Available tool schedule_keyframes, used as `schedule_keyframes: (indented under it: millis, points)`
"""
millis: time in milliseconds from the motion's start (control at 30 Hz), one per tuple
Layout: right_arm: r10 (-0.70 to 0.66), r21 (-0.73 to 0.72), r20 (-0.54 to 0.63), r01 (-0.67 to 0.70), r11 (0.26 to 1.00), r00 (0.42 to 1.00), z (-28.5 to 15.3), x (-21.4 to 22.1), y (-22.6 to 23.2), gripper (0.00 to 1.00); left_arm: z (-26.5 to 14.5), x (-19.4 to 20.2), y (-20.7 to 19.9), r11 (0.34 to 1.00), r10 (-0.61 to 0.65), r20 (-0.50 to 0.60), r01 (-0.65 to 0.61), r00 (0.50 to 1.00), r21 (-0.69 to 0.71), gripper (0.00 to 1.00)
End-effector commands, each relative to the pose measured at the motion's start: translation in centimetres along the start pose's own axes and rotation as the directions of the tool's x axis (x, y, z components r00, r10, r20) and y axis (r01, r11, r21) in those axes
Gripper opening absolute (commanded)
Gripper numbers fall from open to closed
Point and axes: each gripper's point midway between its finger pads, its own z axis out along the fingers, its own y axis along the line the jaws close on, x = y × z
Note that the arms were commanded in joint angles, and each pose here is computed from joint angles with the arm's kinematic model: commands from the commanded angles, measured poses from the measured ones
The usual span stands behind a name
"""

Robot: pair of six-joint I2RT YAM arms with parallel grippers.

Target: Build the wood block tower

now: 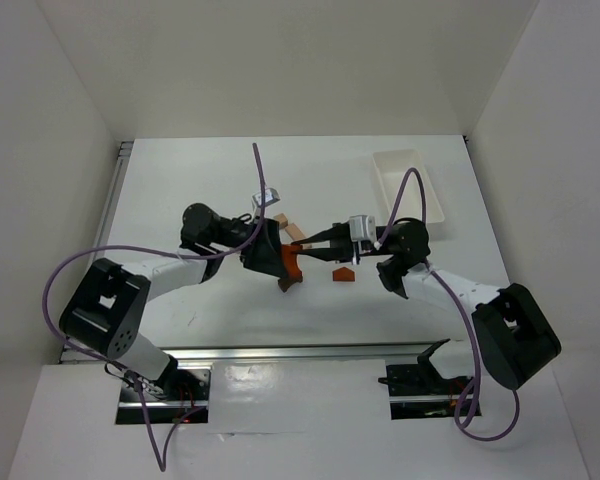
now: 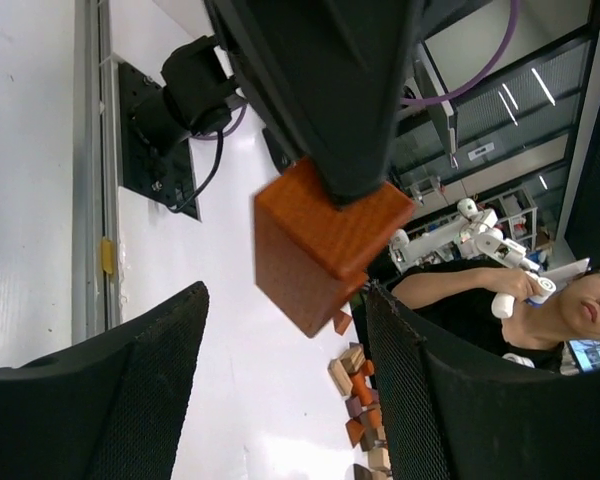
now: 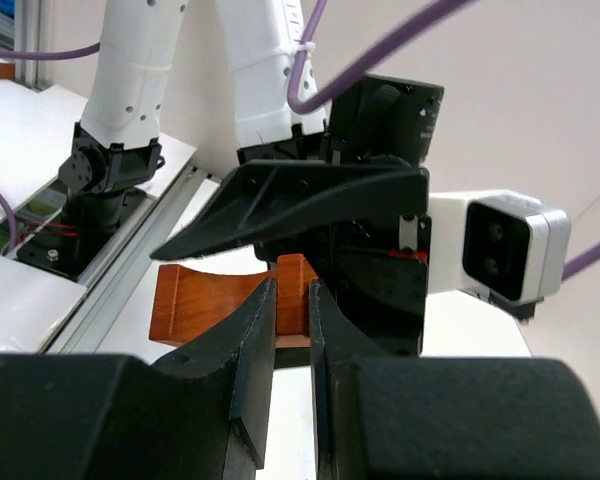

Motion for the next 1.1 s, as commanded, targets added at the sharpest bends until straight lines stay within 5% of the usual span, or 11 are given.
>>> schedule_keyframes:
  millis: [0,167,533,800,1067]
  points:
    - [-0.451,0.051,0.228,0.452,0.891,0.863,0.7,-8.4,-0.3,0.0,-0.2,0.2,-5.0,0.806,0.587,0.049,-0.589,0.808,0.061,0.71]
    - [-0.425,0.044,0.245,0.428,0.903,0.872,0.8,-7.7,-0.3,0.0,-0.3,0.2,-5.8,0.783,0.617,0.052,-0.619,0.785,0.063,0.68]
    - [-0.402,0.02,0.305,0.416,0.909,0.864,2.7,-8.3,0.6,0.0,-0.1,-0.4,-3.5,0.844,0.531,0.053,-0.533,0.846,0.056,0.59]
    - [-0.415,0.105,0.248,0.402,0.91,0.875,2.6,-7.9,-1.1,0.0,-0.1,-0.6,-4.4,0.831,0.551,0.055,-0.554,0.833,0.06,0.47]
    - [-0.416,0.169,0.146,0.392,0.905,0.898,2.1,-6.8,-2.3,0.0,-0.1,-0.8,-4.6,0.835,0.545,0.055,-0.547,0.837,0.062,0.18]
